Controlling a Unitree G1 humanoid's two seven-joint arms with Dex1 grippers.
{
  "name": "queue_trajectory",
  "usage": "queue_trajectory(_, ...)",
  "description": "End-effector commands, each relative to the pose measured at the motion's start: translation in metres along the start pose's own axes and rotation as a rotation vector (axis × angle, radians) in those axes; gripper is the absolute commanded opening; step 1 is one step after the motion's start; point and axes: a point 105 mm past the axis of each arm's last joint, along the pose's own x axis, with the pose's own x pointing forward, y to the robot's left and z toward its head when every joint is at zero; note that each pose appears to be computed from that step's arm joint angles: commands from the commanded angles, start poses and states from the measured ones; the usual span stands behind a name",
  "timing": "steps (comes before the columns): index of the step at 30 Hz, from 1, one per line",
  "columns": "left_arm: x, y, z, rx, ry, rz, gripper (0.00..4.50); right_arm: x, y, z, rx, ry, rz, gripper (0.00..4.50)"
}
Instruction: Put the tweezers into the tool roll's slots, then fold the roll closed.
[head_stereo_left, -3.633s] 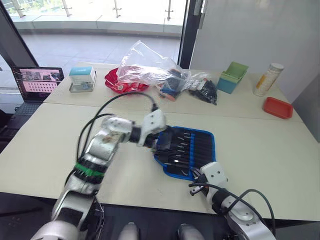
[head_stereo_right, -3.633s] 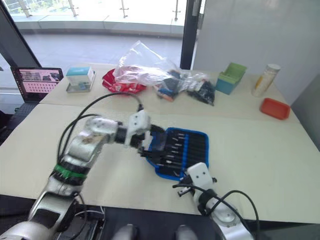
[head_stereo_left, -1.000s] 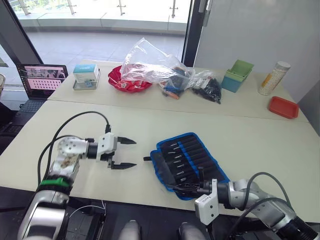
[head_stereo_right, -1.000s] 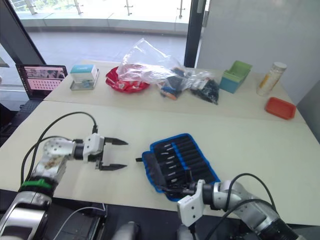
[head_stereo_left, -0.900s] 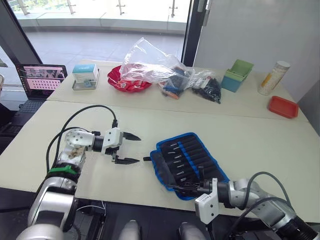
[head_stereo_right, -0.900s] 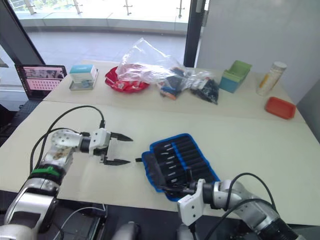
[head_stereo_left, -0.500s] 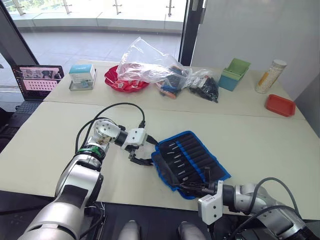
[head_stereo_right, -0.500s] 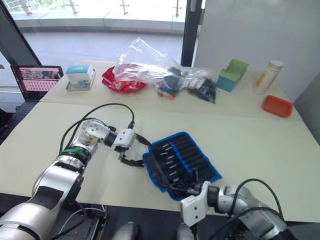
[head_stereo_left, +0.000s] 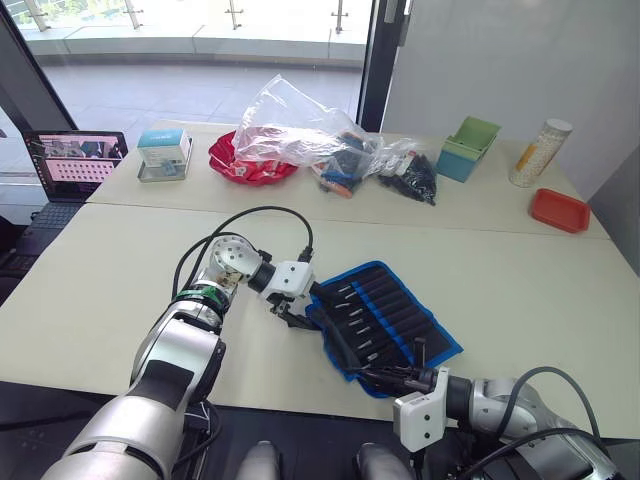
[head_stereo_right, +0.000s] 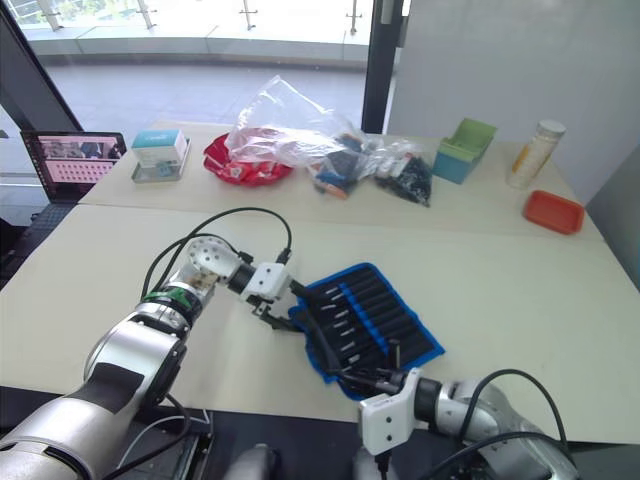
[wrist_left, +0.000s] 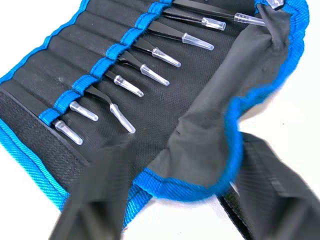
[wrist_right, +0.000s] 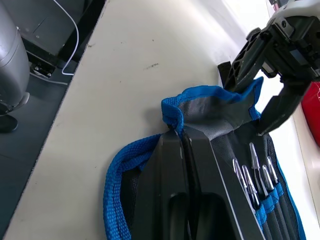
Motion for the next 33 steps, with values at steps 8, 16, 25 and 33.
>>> queue_trajectory(8, -0.011, -0.010, -0.008, 0.110, 0.095, -0.046, 0.03, -0.001, -0.014, -0.007, -0.055, 0.027, -0.065, 0.00)
queue_trajectory(16, -0.020, -0.035, -0.023, 0.144, 0.119, -0.072, 0.03, 0.008, -0.016, -0.010, -0.152, 0.004, -0.054, 0.00)
queue_trajectory(25, -0.065, -0.091, -0.007, -0.019, 0.105, -0.137, 0.03, 0.016, -0.015, -0.022, -0.161, 0.000, -0.046, 0.00)
queue_trajectory(33, -0.068, -0.100, -0.004, -0.158, 0.079, -0.034, 0.03, 0.019, -0.021, -0.019, -0.094, -0.025, -0.077, 0.00)
